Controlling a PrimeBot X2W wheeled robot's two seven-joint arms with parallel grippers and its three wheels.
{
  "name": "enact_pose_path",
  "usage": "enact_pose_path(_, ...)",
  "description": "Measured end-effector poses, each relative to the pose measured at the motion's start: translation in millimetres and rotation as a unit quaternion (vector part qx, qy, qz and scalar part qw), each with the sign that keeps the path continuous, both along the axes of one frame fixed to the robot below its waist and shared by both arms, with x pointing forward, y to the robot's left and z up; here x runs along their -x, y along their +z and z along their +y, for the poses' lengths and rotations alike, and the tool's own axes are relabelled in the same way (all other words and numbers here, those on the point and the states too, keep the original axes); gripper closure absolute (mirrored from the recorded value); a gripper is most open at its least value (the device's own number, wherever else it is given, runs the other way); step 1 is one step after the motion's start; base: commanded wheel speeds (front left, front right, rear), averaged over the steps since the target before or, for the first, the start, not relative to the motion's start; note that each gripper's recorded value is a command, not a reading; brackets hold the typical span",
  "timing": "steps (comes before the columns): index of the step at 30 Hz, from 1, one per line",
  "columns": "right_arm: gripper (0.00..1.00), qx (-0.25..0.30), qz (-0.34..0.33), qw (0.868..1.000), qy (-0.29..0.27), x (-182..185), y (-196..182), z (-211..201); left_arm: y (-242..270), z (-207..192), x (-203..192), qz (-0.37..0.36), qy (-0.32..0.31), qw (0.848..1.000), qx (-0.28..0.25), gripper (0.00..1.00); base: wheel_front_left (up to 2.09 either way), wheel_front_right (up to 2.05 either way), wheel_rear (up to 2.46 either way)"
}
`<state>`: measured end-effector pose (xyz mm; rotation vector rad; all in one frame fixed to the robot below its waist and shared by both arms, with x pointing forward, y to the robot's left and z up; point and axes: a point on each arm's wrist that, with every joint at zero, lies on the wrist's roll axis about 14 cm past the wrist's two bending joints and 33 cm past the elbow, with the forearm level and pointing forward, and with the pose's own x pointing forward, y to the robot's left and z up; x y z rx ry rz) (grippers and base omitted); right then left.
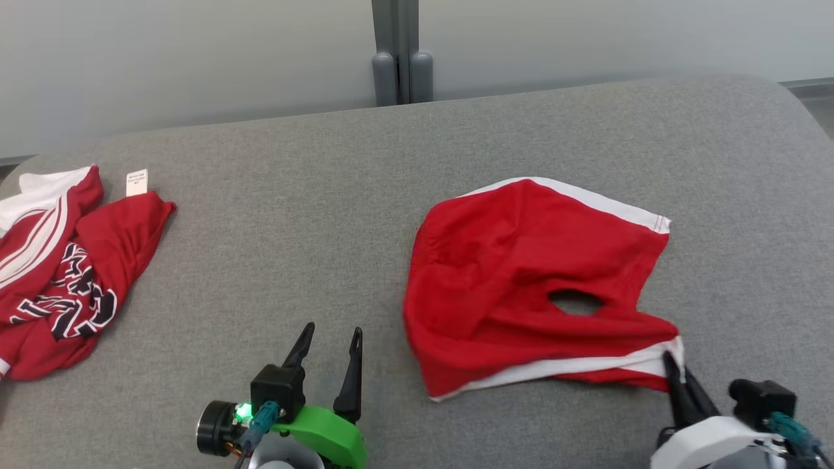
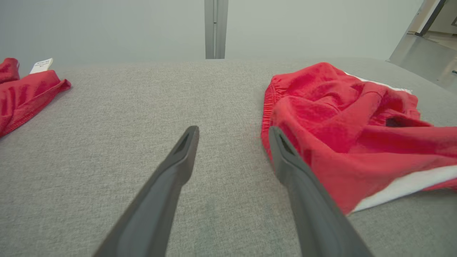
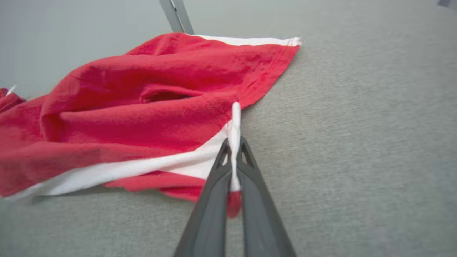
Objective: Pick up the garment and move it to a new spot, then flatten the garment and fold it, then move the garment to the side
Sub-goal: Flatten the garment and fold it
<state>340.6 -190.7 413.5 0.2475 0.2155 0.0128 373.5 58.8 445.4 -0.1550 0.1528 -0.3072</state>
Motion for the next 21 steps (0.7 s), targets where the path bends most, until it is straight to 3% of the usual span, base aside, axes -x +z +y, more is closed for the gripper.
enact_pose_path(4,1.0,0.038,-0.007,0.998,-0.055,9.6,6.4,-47.2,-9.3,-9.9,9.2,0.013,-0.027,1.0,-0.003,0.0,0.0,0.0,0.0)
enact_pose_path(8,1.0,0.073,-0.012,0.992,-0.102,18.0,14.3,-85.6,-23.7,-47.4,35.8,0.035,-0.127,0.991,-0.005,0.0,0.0,0.0,0.0)
enact_pose_path(15,1.0,0.09,-0.013,0.99,-0.108,14.9,15.8,-88.5,-57.9,-80.3,70.8,0.093,-0.224,0.97,-0.036,0.0,0.0,0.0,0.0)
enact_pose_path(21,1.0,0.086,0.004,0.99,-0.116,11.5,5.9,-90.5,-52.2,-111.0,65.2,0.141,-0.255,0.956,0.026,0.0,0.0,0.0,0.0)
